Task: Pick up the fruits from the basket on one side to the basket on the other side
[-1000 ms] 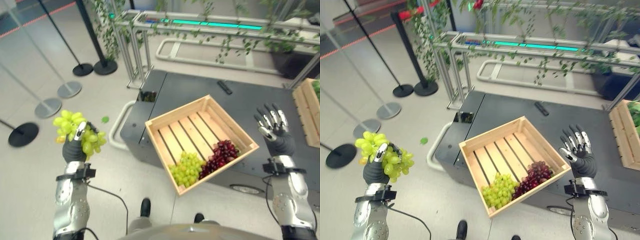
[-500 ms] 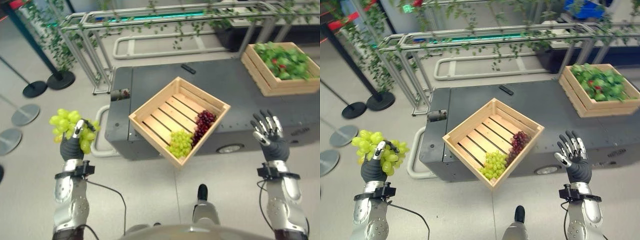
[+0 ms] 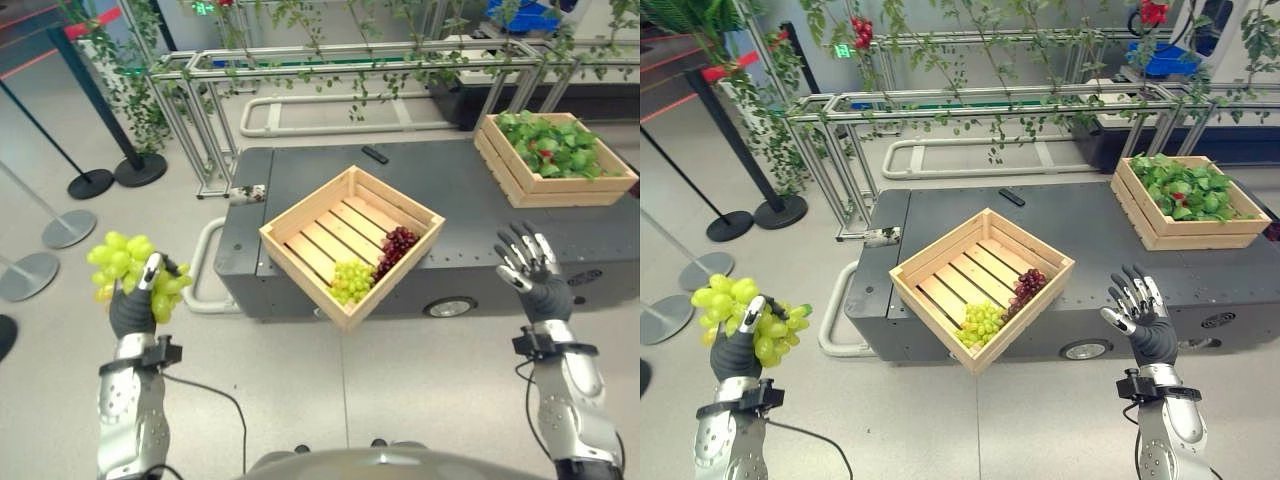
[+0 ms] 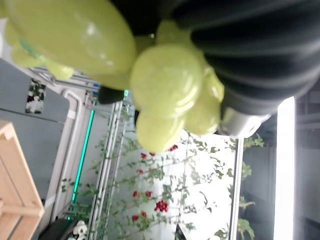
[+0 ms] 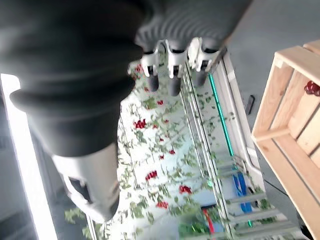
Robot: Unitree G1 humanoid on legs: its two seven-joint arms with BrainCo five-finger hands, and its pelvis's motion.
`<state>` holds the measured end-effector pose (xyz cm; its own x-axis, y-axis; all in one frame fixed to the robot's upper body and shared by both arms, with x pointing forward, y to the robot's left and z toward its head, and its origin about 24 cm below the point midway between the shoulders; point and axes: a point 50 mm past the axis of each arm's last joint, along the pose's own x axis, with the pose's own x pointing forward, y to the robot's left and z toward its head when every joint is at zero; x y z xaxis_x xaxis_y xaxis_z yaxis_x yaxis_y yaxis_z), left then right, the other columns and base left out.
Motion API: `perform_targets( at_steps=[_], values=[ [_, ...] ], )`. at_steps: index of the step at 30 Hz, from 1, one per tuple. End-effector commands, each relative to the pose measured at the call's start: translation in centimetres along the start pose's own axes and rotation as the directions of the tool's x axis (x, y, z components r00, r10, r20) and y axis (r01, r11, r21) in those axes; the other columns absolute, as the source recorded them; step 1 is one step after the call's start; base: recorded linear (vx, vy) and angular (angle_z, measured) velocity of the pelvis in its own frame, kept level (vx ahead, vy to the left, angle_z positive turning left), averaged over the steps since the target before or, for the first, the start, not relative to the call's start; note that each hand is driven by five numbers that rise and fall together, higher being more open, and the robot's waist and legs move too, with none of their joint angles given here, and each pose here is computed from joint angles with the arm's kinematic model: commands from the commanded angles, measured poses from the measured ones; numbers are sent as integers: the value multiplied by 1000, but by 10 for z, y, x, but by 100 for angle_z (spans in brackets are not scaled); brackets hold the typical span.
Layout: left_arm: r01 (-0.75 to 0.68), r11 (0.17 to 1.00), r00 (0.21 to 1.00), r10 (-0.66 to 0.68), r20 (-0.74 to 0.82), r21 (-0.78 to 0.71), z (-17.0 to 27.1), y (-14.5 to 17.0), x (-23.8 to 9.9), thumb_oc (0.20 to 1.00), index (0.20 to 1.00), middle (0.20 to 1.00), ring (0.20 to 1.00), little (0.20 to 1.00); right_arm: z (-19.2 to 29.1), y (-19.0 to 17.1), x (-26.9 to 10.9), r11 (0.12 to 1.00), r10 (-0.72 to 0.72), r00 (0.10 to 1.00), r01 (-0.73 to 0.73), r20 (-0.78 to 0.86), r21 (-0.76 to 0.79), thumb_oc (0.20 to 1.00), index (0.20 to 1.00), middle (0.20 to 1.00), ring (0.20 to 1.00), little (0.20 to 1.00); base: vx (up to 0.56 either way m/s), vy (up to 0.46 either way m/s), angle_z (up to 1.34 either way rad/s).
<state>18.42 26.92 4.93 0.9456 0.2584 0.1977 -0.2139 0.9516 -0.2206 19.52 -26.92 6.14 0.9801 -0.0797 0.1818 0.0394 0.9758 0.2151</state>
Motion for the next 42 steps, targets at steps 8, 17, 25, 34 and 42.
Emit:
perform_targets(
  at_steps=[8,17,25,34,42],
  values=[
    [135,983,958,-161,236,124,53,-13,31,200,200,200,200,200,29,11,12,1000,10,980,-8,198,-9,1000,1000,1000,1000,1000,-111,89,193],
    [132,980,950,-167,262,148,60,-19,35,200,200,200,200,200,12,50,33,991,108,976,-121,187,58,1000,1000,1000,1000,1000,193,344,125],
    [345,933,899,-359,252,97,53,-61,44,200,200,200,200,200,35,68,35,955,283,925,-296,253,13,1000,1000,1000,1000,1000,210,-91,185],
    [464,881,838,-470,279,92,60,-85,40,200,200,200,200,200,52,78,35,930,341,883,-366,324,20,1000,1000,1000,1000,1000,20,-327,200],
    [425,902,858,-427,285,73,58,-84,47,200,200,200,200,200,58,71,43,956,289,896,-289,337,-51,1000,1000,1000,1000,1000,-141,-124,237]
  ],
)
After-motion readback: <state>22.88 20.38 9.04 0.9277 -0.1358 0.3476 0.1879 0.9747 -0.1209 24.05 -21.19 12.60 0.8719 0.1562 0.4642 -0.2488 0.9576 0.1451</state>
